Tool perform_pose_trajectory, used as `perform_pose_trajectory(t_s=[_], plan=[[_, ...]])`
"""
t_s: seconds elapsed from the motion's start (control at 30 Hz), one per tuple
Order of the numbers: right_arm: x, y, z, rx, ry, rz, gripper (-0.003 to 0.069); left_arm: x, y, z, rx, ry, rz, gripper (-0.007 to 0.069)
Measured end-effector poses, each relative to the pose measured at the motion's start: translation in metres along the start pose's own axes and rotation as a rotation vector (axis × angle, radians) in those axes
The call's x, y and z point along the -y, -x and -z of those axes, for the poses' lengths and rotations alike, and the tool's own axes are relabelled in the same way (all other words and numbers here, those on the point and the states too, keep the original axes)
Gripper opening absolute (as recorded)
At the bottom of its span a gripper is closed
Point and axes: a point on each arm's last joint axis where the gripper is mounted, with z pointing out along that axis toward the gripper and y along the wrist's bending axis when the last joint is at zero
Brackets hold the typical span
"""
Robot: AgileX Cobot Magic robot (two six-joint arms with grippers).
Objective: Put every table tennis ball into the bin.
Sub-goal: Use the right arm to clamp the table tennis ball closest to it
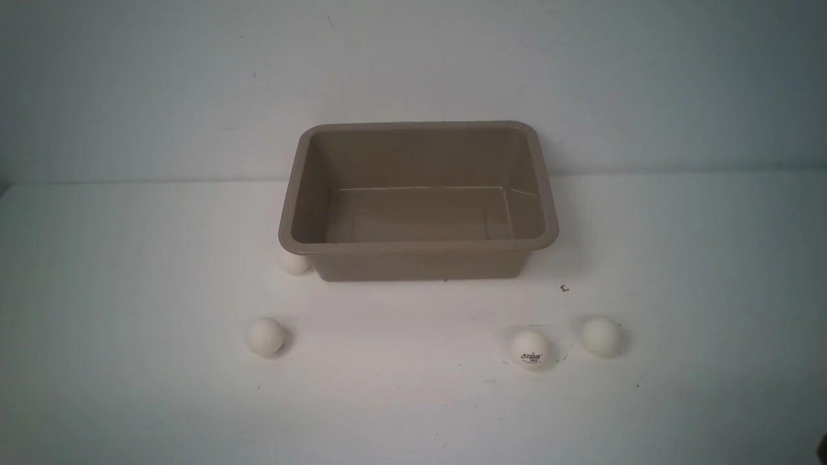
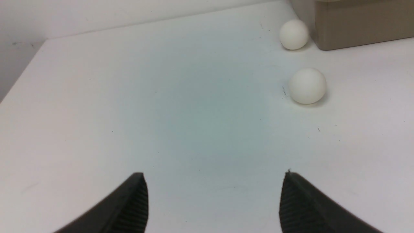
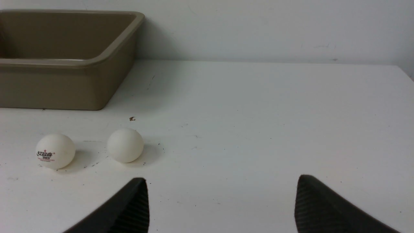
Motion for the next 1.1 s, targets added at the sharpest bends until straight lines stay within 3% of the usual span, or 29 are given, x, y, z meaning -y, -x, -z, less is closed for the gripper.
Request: perform_pose_trajectory(t_s=[0.97, 1.07, 1.1], plan=[[0.0000, 0.0003, 0.0000, 0.003, 0.001, -0.001, 0.0547, 0.0000, 0.0000, 0.0000, 0.000, 0.000, 0.000, 0.0492], [-0.0011, 0.0035, -0.0005, 0.055, 0.014, -0.073, 0.0547, 0.0000, 0.0000, 0.0000, 0.000, 0.000, 0.000, 0.0492], [-0.0020, 0.0088, -0.0001, 0.115, 0.032, -0.180, 0.0547, 0.0000, 0.0000, 0.0000, 0.000, 0.000, 0.000, 0.0492]])
